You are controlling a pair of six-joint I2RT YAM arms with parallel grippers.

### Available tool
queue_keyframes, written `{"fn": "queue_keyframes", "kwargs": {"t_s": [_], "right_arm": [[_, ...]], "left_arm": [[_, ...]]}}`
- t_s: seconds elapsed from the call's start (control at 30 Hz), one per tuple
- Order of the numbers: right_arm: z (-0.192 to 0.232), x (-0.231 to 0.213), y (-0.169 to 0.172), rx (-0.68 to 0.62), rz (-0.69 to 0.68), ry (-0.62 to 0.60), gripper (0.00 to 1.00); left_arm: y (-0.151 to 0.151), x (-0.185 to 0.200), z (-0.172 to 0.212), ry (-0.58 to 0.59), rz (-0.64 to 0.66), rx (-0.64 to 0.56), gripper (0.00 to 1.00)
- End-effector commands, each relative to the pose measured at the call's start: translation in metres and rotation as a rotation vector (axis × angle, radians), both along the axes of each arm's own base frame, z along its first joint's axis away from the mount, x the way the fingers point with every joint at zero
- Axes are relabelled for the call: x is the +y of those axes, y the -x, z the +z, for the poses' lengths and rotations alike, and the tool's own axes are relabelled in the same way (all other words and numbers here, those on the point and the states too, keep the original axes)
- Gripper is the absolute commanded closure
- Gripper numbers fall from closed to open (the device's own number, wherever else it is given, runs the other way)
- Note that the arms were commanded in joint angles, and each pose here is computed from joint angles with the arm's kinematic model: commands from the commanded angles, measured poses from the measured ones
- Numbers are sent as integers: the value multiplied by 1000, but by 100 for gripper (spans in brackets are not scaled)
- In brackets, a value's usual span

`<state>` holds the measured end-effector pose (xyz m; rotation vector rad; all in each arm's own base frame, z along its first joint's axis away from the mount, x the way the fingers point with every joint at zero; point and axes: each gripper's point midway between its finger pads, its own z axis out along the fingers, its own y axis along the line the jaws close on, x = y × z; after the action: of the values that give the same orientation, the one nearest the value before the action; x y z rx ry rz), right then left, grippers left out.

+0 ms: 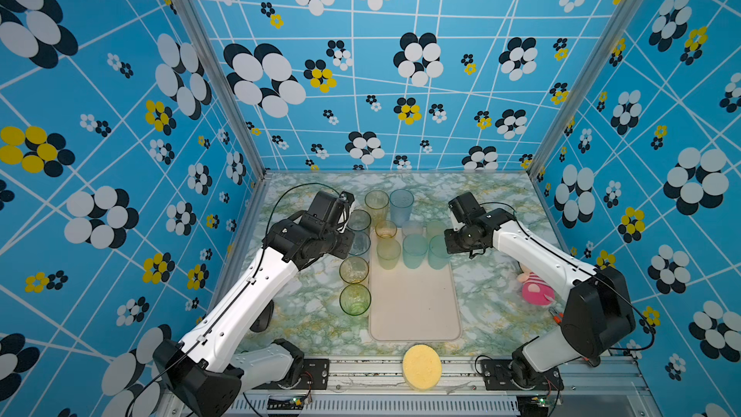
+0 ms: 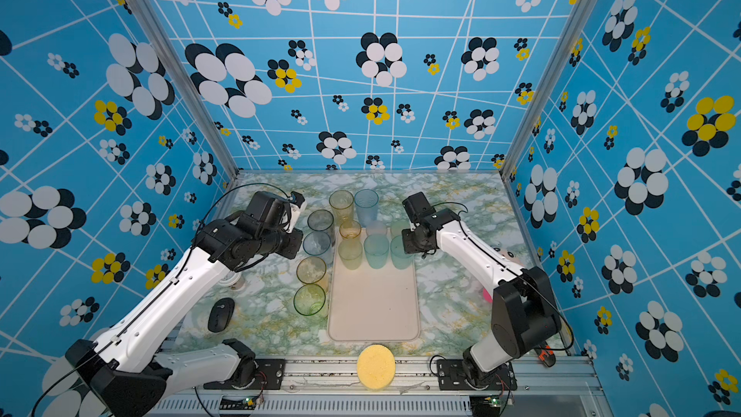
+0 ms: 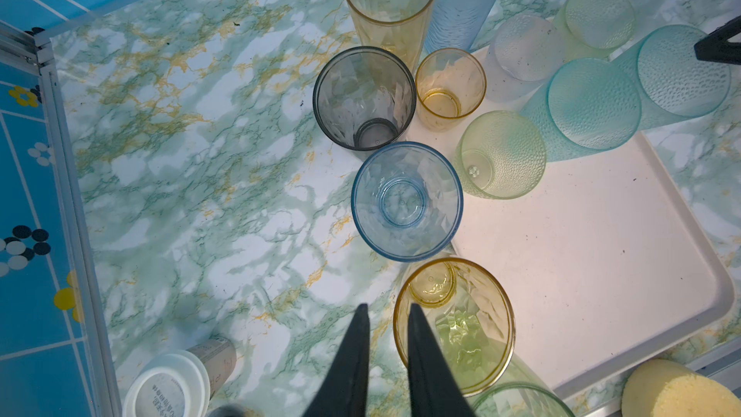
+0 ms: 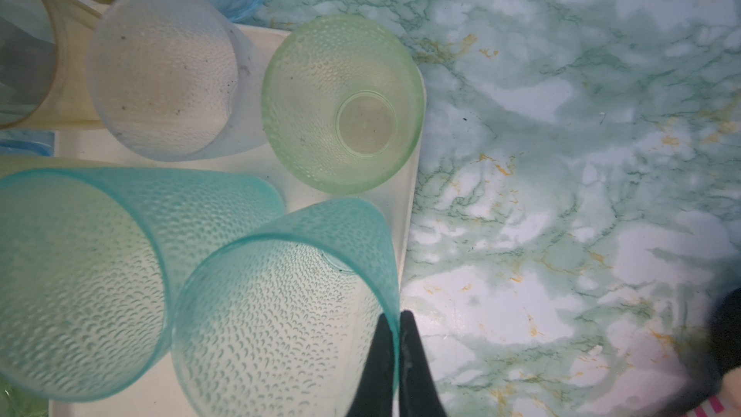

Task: Place the glasses into the tray
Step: 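Lower the teal cup onto the tray and open the right gripper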

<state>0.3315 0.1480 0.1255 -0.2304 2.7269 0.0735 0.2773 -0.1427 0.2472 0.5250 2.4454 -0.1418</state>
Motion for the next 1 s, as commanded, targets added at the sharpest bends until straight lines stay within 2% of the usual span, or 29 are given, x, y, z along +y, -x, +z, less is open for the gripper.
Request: {"fn": "queue_keyframes", "kwargs": {"t_s": [0.0, 0.67, 0.97], "right_arm": [[-5, 3, -2, 4, -11, -7, 95], [-7, 2, -2, 6, -15, 0, 87], [5, -2, -3, -33, -23, 4, 67]], "left_arm": [[4, 1, 3, -14, 5, 11, 79], [16, 7, -7, -54, 7, 60, 79], [24, 6, -10, -57, 5, 81, 80]]}}
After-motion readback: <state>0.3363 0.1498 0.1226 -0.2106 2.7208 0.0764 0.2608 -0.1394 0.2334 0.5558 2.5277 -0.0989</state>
